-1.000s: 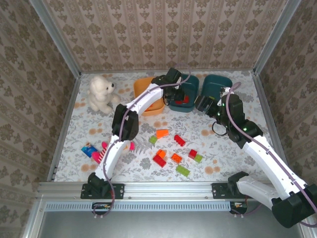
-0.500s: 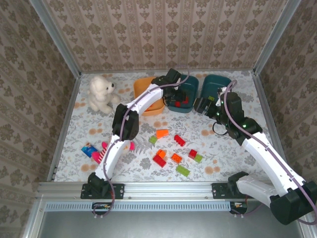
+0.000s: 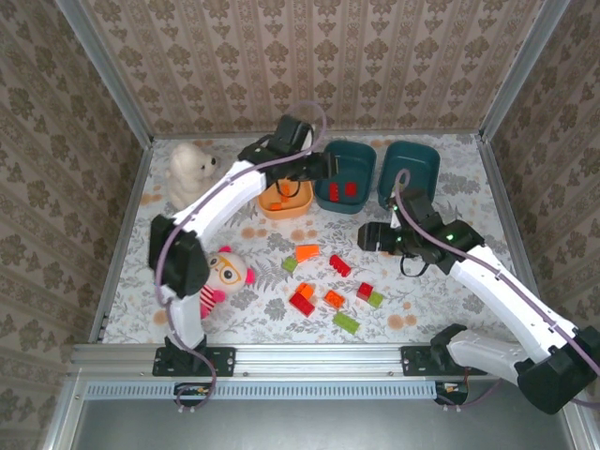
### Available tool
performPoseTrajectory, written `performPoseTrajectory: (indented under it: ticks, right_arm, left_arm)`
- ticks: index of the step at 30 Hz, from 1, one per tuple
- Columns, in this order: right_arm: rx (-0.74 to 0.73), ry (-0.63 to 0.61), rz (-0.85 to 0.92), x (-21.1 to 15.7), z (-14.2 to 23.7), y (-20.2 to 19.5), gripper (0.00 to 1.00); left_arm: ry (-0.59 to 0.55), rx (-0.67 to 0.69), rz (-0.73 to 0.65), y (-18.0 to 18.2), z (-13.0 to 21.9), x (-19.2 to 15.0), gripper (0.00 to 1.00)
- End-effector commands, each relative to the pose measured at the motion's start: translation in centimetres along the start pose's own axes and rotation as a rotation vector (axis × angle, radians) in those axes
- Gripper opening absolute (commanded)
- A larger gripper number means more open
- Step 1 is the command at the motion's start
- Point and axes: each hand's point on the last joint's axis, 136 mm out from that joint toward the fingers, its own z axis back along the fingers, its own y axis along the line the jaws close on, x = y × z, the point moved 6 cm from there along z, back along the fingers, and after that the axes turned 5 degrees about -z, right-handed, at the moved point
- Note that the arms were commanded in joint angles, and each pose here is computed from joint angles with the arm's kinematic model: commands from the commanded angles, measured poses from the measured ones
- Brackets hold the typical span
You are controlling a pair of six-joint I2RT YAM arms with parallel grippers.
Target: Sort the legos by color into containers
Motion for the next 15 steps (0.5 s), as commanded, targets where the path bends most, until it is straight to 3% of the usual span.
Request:
performPoseTrajectory:
  ticks: [1,8,15]
  right_arm:
    - [-0.101,0.159,-0.008,-3.8,-0.4,-1.6,0.81]
    - [-0.195,0.416,-0.033,-9.9,-3.8,-3.4,0.75]
    - [-0.197,0.454,-0.137,-12.5,-7.3,-4.2,0.73]
  left_arm:
    - [-0.024,0.002,0.005,0.5,2.0,-2.8,0.61]
    - [0.037,-0.020,-0.027,1.5,6.4,-11.0,0.62]
    - [0.083,-0.053,-0.039,2.5,9.1,-16.7,0.63]
